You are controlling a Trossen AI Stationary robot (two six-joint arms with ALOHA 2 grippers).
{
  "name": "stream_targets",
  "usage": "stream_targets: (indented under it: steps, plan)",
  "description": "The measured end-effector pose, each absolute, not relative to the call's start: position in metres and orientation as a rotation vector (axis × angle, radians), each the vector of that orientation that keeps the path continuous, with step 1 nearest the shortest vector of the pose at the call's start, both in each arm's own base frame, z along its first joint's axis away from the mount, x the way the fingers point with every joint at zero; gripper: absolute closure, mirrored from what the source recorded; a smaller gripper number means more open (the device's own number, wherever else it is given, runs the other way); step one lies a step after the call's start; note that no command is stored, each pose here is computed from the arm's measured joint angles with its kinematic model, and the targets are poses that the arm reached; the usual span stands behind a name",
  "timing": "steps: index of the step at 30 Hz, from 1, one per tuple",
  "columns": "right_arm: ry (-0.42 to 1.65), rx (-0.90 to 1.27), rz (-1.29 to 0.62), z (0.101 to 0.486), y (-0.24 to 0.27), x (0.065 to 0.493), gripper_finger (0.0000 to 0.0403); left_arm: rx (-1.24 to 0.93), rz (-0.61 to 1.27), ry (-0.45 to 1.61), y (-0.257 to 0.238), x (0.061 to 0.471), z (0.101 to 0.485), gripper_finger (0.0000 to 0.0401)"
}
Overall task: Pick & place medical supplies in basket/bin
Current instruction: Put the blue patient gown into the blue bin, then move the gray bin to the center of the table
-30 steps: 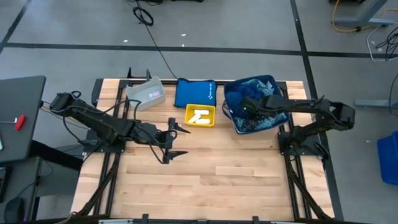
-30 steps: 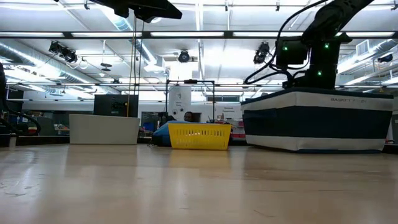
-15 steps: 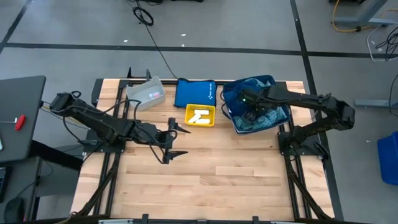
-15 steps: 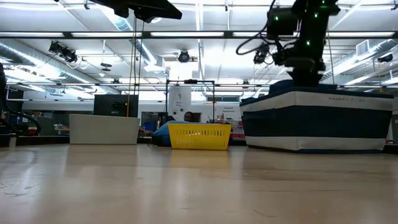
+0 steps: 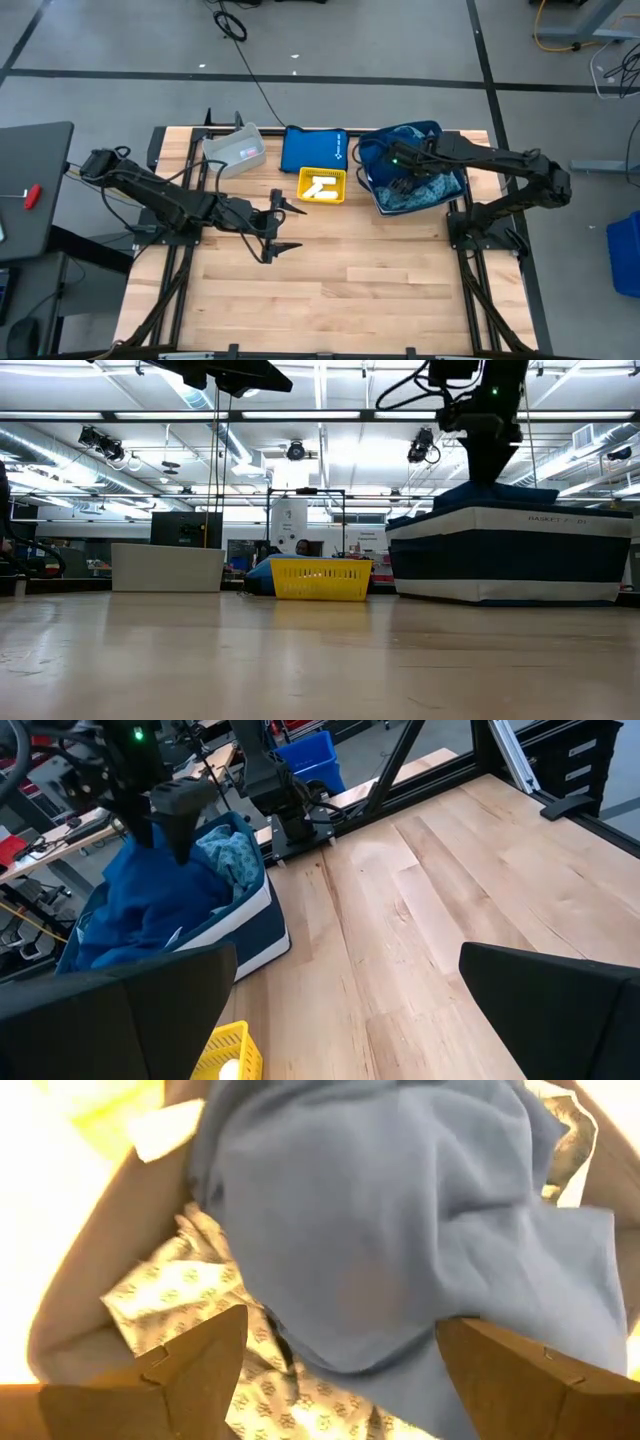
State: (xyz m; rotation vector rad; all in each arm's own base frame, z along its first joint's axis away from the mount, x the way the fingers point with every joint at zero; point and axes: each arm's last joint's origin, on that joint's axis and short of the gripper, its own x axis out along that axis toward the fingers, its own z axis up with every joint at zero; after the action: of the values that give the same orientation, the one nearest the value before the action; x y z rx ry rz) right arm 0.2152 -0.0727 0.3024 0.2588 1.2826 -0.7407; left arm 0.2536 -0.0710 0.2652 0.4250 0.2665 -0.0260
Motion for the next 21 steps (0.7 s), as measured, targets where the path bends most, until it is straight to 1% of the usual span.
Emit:
stream_targets:
  steps: [5,8,11,13,16,17,18,21]
  plan:
    - [1.197,0.223,-0.745,0.306,-0.065,0.224,0.0082,0.422,-0.025,0.266,-0.071,0.254,0.265,0.0013]
    - [1.126,0.159,-0.694,0.305,-0.058,0.234,0.0115,0.421,-0.025,0.266,-0.071,0.254,0.265,0.0013]
    - [1.034,0.102,-0.602,0.302,-0.048,0.248,0.0181,0.416,-0.020,0.267,-0.071,0.254,0.265,0.0013]
    - [0.980,0.068,-0.546,0.299,-0.040,0.255,0.0243,0.415,-0.020,0.267,-0.071,0.254,0.265,0.0013]
    - [0.893,0.013,-0.468,0.292,-0.026,0.265,0.0352,0.415,-0.020,0.267,-0.071,0.254,0.265,0.0013]
    - [0.866,-0.007,-0.440,0.289,-0.021,0.268,0.0377,0.415,-0.020,0.267,-0.071,0.254,0.265,0.0013]
    - [0.831,-0.021,-0.415,0.286,-0.015,0.271,0.0387,0.415,-0.020,0.267,-0.071,0.254,0.265,0.0013]
    - [0.705,-0.051,-0.336,0.277,0.004,0.280,0.0394,0.416,-0.020,0.269,-0.071,0.254,0.265,0.0013]
